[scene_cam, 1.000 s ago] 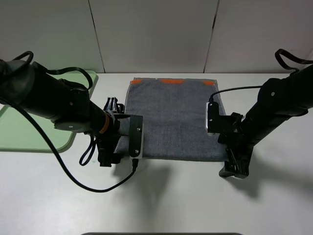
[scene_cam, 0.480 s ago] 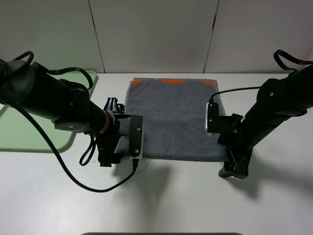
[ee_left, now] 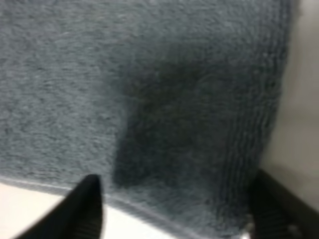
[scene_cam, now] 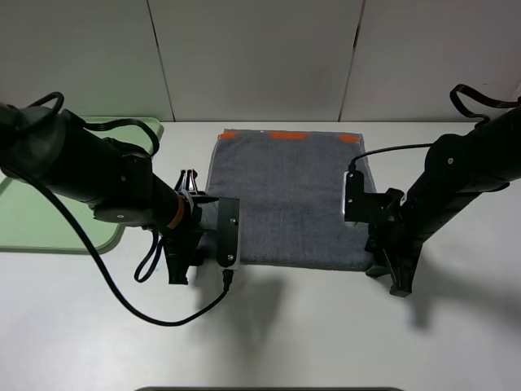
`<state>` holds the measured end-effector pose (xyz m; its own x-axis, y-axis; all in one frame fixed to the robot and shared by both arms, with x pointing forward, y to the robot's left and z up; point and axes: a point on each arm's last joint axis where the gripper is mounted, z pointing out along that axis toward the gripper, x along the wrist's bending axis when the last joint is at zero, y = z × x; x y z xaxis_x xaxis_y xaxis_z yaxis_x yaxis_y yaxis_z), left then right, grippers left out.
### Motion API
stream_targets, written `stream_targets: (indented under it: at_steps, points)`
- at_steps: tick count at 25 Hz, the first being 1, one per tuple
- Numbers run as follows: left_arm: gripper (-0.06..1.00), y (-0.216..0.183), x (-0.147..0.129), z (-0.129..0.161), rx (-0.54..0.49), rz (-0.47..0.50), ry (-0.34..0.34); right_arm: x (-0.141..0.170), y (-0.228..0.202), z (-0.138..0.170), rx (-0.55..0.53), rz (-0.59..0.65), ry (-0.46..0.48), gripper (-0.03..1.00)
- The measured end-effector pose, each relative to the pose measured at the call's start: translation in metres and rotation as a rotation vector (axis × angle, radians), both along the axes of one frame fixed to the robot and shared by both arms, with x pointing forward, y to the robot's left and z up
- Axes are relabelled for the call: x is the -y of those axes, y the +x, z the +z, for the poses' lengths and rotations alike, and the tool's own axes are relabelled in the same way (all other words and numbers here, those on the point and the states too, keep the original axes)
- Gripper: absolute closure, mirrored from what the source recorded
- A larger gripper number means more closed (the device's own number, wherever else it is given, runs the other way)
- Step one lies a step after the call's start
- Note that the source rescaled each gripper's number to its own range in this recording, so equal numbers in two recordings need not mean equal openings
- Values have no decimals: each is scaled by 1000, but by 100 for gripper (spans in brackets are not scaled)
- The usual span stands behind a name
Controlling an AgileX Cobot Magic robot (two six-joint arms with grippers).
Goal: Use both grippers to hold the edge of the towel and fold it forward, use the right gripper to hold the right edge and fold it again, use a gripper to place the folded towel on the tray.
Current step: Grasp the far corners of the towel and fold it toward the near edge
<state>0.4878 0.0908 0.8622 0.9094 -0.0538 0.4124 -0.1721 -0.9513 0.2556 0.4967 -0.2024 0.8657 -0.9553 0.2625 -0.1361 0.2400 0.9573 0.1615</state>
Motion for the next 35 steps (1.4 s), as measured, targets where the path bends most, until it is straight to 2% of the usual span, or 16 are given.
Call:
stream_targets:
  at_steps: [8, 10, 13, 18, 27, 35]
  points:
    - [84, -1, -1, -5, -14, 2, 9, 2, 1, 0, 15, -28, -21, 57]
    - [92, -1, -1, -5, -14, 2, 9, 3, 2, 0, 14, -37, -21, 57]
    - [94, -1, -1, -5, -14, 2, 9, 3, 1, 0, 11, -49, -21, 63]
    - [94, -1, -1, -5, -14, 2, 9, 3, 2, 0, 14, -37, -28, 96]
    - [94, -1, -1, -5, -14, 2, 12, 3, 2, 0, 13, -32, -31, 97]
    - [94, -1, -4, -6, -14, 15, 59, 3, 2, 1, 14, -33, -30, 97]
